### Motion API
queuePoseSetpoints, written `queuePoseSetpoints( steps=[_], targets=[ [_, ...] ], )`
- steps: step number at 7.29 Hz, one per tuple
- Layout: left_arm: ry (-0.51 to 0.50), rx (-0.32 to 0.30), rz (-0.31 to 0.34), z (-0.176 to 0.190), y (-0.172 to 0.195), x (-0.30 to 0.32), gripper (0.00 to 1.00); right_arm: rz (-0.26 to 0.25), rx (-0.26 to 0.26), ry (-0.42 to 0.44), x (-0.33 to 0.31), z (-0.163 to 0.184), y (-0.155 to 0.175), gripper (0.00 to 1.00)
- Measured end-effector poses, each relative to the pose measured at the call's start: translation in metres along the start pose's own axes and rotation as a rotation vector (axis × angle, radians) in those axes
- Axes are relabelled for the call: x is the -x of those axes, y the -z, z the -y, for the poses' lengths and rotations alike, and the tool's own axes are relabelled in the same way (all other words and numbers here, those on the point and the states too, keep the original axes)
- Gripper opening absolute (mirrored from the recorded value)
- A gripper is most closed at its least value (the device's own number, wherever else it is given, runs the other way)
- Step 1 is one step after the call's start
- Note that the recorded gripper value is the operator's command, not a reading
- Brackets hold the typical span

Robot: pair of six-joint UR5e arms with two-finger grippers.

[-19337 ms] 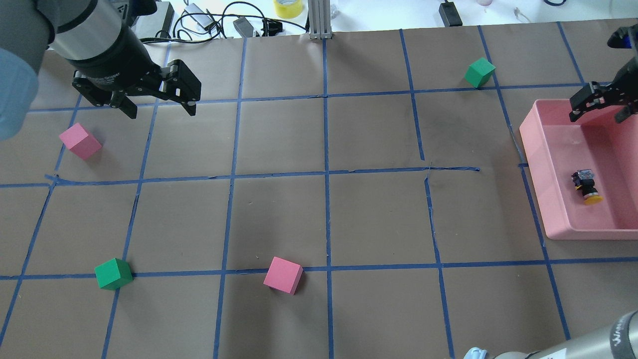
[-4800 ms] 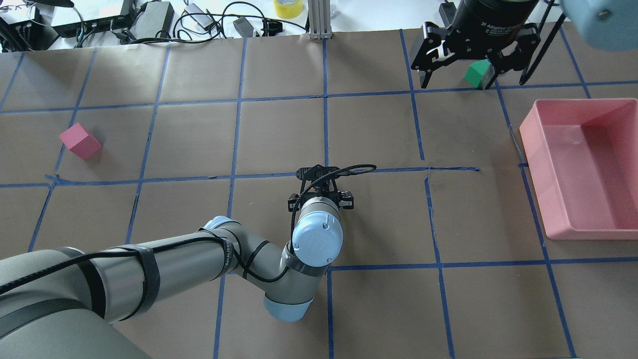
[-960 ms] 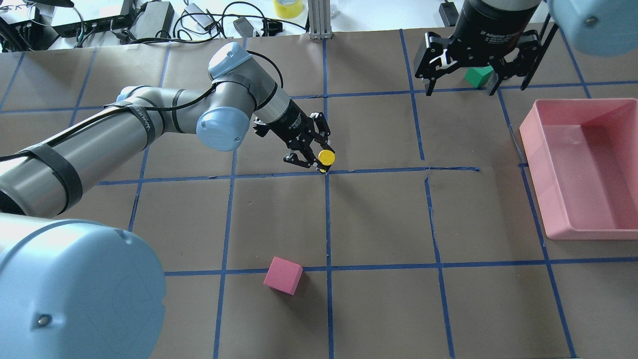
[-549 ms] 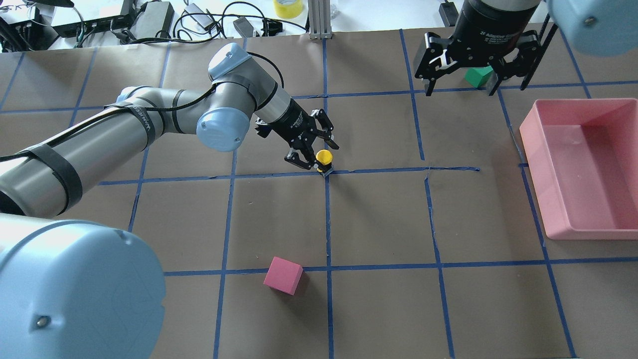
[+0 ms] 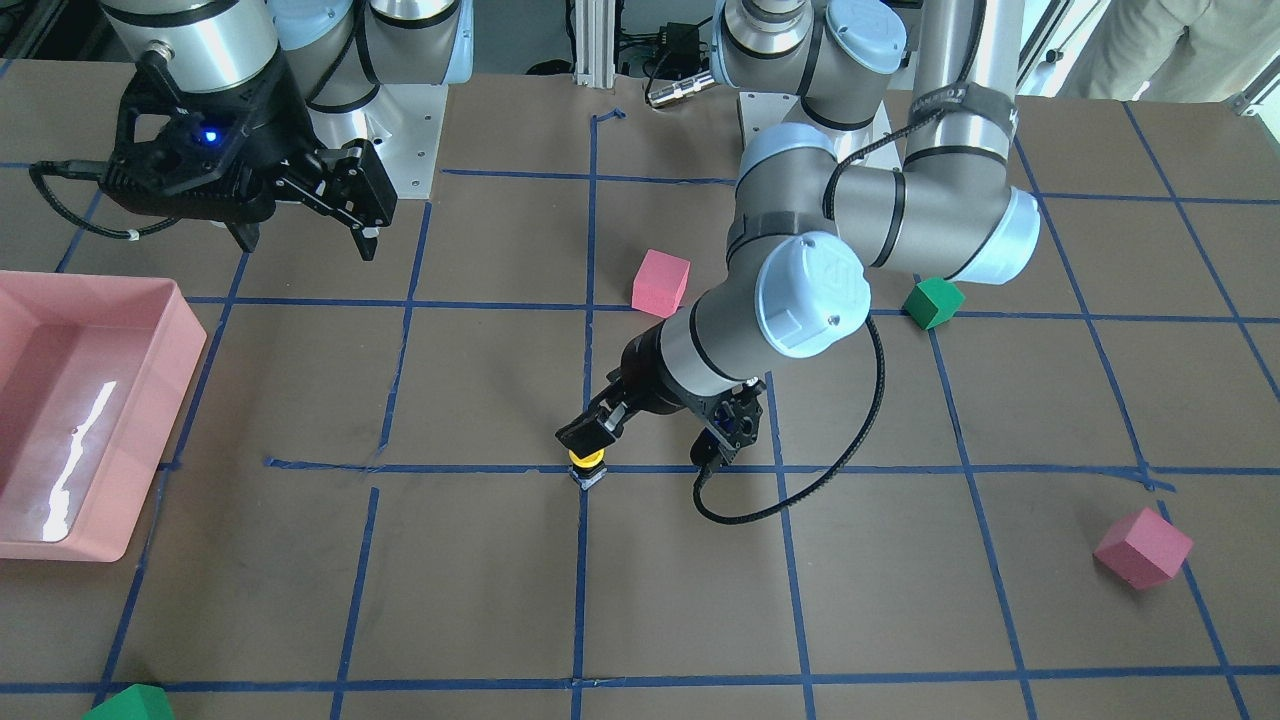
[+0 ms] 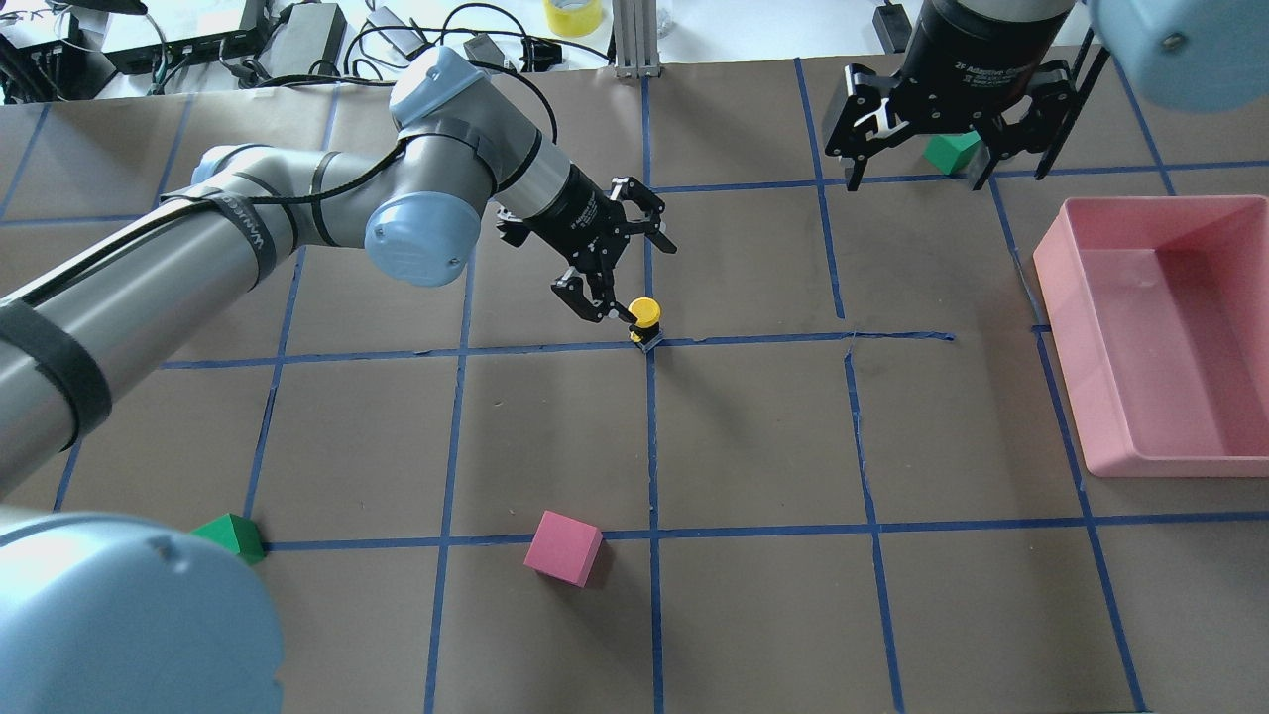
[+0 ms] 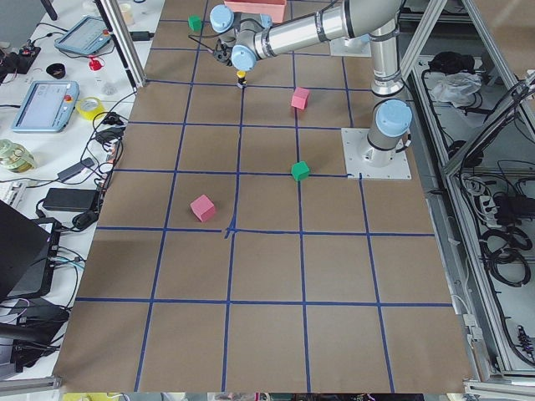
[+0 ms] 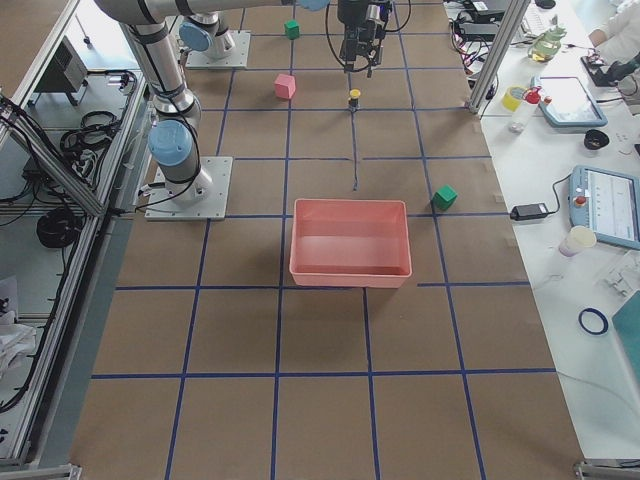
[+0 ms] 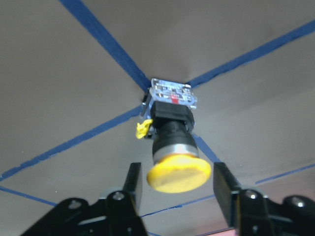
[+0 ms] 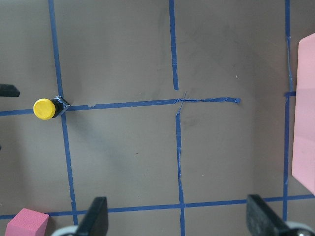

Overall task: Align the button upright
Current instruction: 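Open the left gripper and raise it away from the button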

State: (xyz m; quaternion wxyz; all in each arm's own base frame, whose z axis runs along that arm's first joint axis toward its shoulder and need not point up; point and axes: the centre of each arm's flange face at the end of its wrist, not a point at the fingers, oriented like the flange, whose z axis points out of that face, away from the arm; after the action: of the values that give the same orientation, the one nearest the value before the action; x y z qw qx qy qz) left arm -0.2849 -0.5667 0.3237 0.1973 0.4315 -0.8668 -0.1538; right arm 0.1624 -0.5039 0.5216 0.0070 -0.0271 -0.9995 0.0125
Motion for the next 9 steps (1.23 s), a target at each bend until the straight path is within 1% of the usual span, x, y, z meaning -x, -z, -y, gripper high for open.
queuePoseSetpoints(
  steps=[1, 2, 3, 4, 5, 6, 7, 8, 9],
  targets=[
    [-0.062, -0.043, 0.027, -0.020, 0.027, 0.009, 1.00, 0.000, 0.000, 0.000, 0.000, 0.000, 0.000, 1.00],
    [-0.166, -0.082, 0.073, -0.038, 0.055, 0.023, 1.00, 0.000, 0.000, 0.000, 0.000, 0.000, 0.000, 1.00],
    [-0.304, -0.143, 0.138, -0.052, 0.084, 0.041, 1.00, 0.000, 0.001, 0.000, 0.000, 0.000, 0.000, 1.00],
    [-0.446, -0.208, 0.196, -0.058, 0.110, 0.056, 1.00, 0.000, 0.002, 0.000, 0.000, 0.000, -0.001, 1.00],
    [-0.596, -0.271, 0.252, -0.054, 0.136, 0.070, 1.00, 0.001, 0.002, 0.000, 0.000, 0.000, -0.001, 1.00],
    [-0.732, -0.325, 0.306, -0.040, 0.163, 0.083, 1.00, 0.001, 0.002, 0.001, 0.000, 0.000, -0.001, 1.00],
    [-0.806, -0.366, 0.328, -0.026, 0.189, 0.093, 1.00, 0.001, 0.002, 0.001, 0.000, 0.000, -0.001, 1.00],
    [-0.827, -0.405, 0.336, -0.017, 0.208, 0.101, 1.00, 0.001, 0.002, 0.000, 0.000, 0.000, -0.001, 1.00],
    [-0.828, -0.430, 0.345, -0.012, 0.220, 0.106, 1.00, 0.002, 0.002, 0.000, 0.000, 0.000, -0.001, 1.00]
  ],
)
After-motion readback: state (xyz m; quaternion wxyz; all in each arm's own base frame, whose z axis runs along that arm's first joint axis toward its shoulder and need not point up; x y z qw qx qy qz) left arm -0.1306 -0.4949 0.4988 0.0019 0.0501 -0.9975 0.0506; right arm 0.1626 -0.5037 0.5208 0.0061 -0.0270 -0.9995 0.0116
